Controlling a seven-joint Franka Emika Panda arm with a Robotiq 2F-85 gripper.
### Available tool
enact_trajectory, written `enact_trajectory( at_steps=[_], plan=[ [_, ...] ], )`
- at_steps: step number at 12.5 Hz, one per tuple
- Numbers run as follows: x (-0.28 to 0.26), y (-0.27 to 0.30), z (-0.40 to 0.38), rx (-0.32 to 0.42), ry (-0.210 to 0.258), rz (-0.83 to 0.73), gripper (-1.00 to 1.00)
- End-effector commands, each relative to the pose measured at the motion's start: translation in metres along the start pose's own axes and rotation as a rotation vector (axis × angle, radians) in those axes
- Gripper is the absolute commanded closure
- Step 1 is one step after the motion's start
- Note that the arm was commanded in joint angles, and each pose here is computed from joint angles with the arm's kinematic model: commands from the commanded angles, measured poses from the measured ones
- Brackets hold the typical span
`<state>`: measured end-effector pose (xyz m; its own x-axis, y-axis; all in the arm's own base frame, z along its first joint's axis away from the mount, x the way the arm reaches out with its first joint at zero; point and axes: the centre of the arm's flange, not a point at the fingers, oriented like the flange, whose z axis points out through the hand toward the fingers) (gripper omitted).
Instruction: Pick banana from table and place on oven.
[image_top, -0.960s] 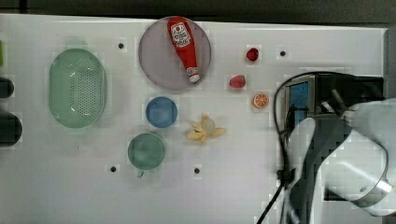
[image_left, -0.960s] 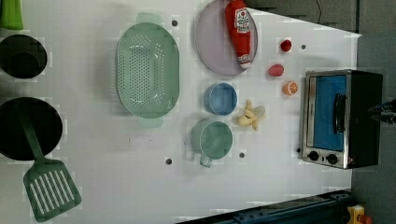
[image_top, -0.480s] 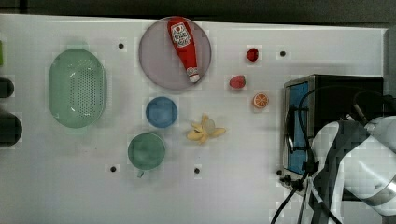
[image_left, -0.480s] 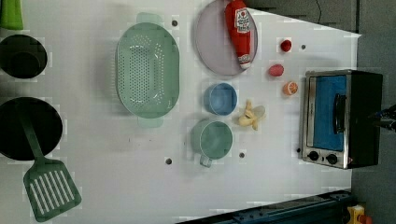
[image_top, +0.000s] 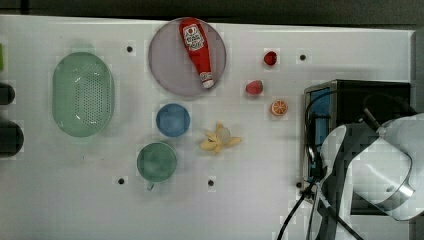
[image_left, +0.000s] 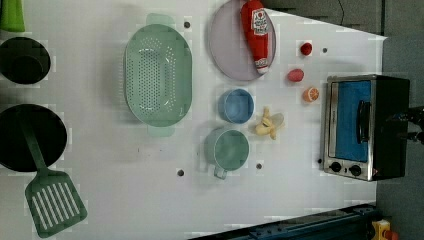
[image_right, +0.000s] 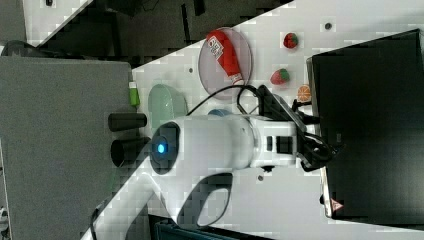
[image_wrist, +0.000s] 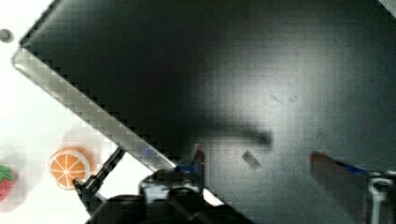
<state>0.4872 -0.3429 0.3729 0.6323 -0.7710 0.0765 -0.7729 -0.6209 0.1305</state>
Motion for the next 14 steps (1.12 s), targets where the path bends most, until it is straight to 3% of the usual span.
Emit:
enact_trajectory(
  at_steps=[1, 2, 3, 5, 6, 10, 14],
  plan=[
    [0.011, -0.005, -0.043, 0.014, 0.076, -0.067, -1.0],
    [0.008, -0.016, -0.059, 0.003, 0.071, -0.118, -1.0],
    [0.0, -0.031, -0.077, 0.002, 0.035, -0.189, -1.0],
    [-0.038, -0.072, -0.116, 0.006, -0.09, -0.347, -1.0],
    [-0.06, -0.097, -0.141, 0.02, -0.123, -0.376, -1.0],
    [-0.152, -0.191, -0.253, 0.135, -0.003, -0.189, -1.0],
    [-0.222, -0.22, -0.286, 0.14, -0.012, -0.075, -1.0]
  ],
)
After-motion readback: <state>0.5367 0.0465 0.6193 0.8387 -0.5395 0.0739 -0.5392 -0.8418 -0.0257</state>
